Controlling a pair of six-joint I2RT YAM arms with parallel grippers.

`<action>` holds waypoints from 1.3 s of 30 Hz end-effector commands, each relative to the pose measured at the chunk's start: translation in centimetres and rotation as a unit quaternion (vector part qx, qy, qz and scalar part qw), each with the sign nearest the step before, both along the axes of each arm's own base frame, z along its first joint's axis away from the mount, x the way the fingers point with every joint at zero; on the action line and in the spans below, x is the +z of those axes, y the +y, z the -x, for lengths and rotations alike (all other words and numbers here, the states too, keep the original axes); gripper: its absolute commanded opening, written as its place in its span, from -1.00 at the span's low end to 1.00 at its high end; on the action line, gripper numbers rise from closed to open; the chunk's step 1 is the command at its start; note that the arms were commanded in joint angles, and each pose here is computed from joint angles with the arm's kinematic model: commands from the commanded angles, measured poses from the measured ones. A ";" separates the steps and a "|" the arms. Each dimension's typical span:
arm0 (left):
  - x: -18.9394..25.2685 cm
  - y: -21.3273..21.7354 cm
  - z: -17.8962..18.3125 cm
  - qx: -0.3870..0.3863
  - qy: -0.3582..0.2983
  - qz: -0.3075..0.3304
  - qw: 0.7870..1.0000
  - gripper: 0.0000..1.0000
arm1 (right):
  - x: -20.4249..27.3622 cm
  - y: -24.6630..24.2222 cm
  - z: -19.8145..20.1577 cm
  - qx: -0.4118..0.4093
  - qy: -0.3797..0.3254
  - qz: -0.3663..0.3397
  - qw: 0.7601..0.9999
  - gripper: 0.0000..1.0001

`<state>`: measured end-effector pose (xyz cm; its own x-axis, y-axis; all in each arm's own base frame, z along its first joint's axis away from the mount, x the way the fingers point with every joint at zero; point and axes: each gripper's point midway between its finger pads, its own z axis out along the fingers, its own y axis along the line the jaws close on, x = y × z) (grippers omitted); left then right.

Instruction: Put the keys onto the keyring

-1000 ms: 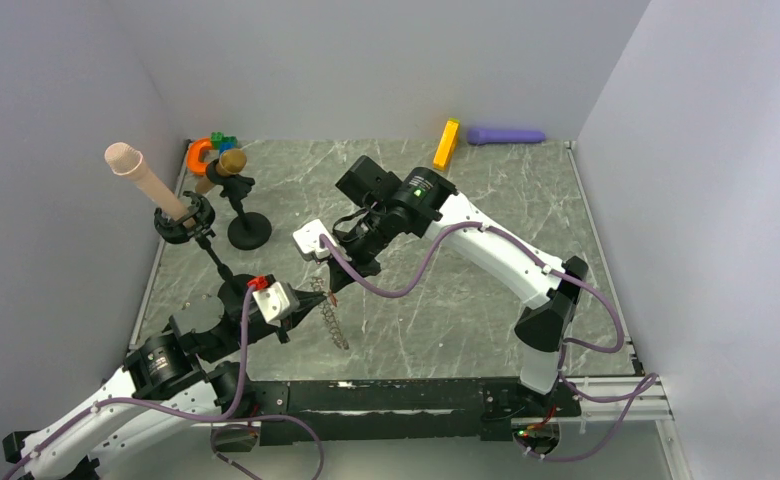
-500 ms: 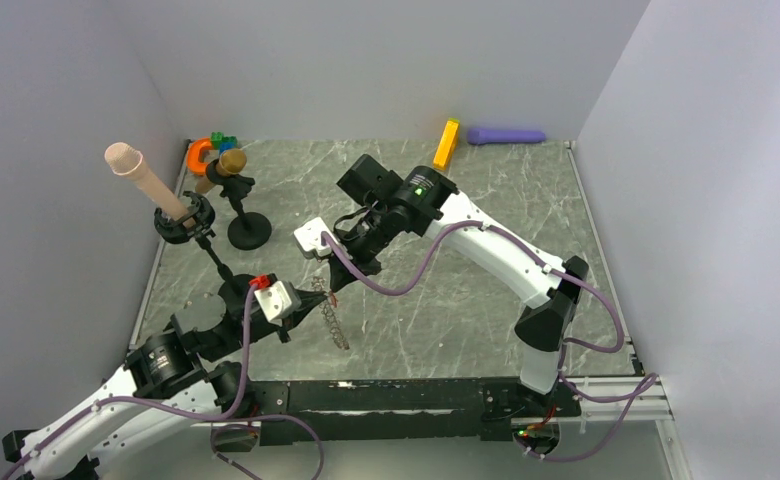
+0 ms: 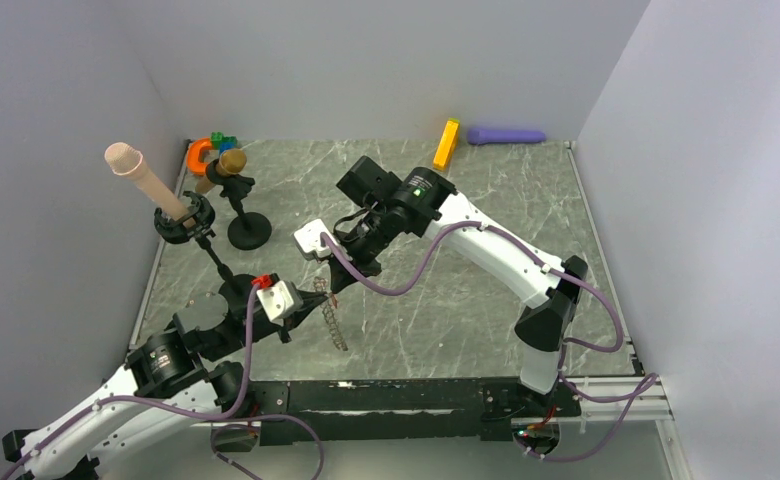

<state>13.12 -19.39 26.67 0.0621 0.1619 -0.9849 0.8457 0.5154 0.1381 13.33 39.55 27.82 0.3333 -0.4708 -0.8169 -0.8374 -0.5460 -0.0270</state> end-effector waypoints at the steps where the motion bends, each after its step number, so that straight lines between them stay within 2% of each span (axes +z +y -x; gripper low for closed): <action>1: 2.9 -0.3 0.0 -0.006 -0.023 0.036 0.999 -1.00 | 1.1 1.0 1.0 0.022 0.005 -0.034 0.999 -1.00; 22: 2.8 -0.3 -0.2 0.001 -0.015 0.036 0.999 -1.00 | 0.8 0.9 1.5 0.026 0.007 -0.028 0.999 -1.00; 39: 3.5 0.6 0.0 0.016 -0.017 0.065 0.998 -1.00 | 0.0 -0.1 1.5 0.025 -0.006 -0.013 1.000 -1.00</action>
<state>12.79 -19.03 26.27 0.0321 0.1605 -0.9865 0.8470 0.5197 0.1121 12.68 39.93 26.77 0.3457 -0.4676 -0.8135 -0.8228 -0.5678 -0.0233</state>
